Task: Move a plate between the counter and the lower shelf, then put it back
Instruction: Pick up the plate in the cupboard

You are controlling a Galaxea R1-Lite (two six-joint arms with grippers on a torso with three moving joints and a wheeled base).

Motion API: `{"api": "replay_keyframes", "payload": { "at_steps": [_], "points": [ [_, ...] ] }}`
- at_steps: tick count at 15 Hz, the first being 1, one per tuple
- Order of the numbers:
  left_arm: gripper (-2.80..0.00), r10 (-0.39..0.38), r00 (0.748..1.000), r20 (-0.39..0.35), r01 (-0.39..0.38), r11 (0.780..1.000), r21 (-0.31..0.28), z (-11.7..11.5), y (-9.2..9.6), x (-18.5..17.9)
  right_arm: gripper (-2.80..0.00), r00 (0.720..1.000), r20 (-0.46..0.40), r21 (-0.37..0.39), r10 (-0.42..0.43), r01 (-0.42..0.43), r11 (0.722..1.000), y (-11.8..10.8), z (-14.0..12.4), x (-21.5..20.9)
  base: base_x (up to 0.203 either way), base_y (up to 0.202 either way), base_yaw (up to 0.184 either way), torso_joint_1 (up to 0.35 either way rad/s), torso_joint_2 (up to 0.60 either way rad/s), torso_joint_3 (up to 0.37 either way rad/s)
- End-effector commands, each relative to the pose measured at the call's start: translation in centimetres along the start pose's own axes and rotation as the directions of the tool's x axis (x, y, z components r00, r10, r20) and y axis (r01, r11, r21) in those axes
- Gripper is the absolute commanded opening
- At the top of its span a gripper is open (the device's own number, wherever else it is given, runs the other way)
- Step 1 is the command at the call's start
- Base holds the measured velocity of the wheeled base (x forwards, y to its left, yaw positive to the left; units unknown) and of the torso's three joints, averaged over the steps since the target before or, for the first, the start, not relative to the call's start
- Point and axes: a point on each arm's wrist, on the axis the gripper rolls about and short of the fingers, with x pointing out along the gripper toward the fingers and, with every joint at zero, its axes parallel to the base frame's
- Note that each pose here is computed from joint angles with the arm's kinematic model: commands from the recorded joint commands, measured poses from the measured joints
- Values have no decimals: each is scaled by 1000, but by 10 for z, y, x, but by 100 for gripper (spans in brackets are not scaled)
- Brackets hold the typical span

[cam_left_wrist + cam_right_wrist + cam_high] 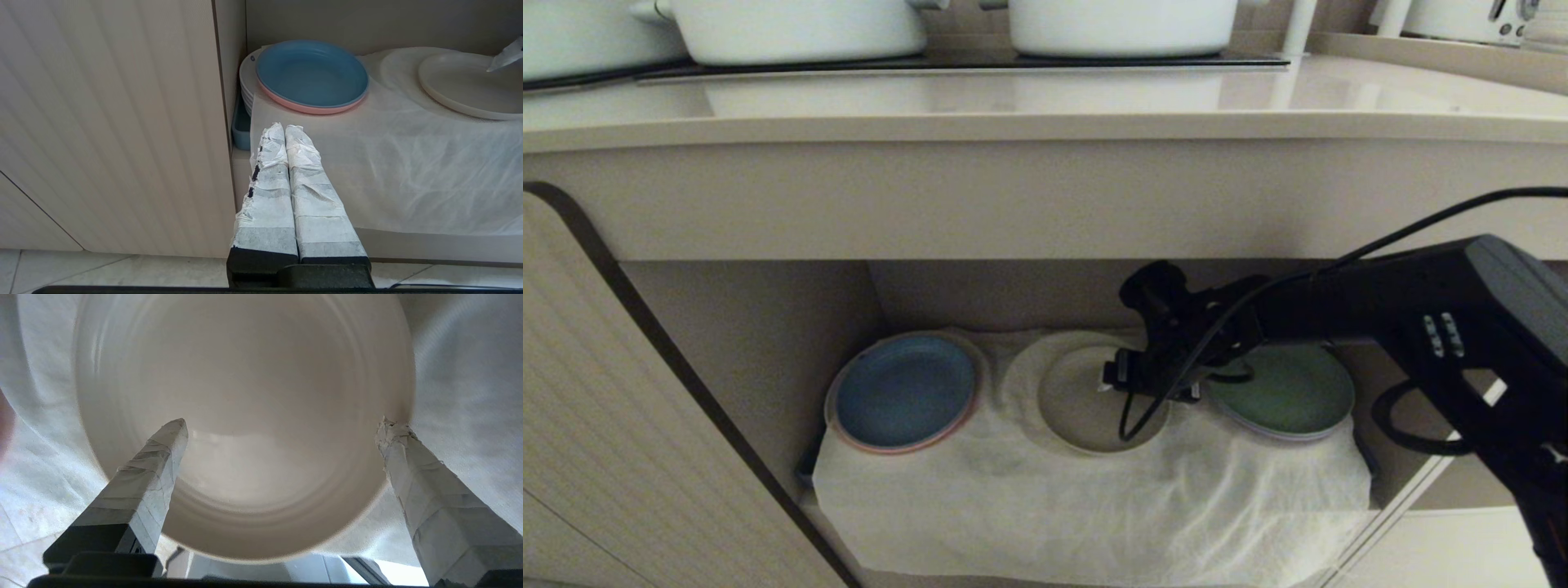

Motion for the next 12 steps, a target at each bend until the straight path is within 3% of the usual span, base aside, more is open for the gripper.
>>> {"api": "replay_keyframes", "payload": {
  "at_steps": [1,12],
  "points": [
    [-280,0,1000,1,0,1000,0,0,0,0,0,1000,-10,0,-9,9,1000,-1,-1,-3,0,0,0,0,0,0],
    [-280,0,1000,0,0,1000,0,0,0,0,0,997,-43,-30,-69,67,997,-5,-9,13,0,0,0,0,0,0]
  ]
}}
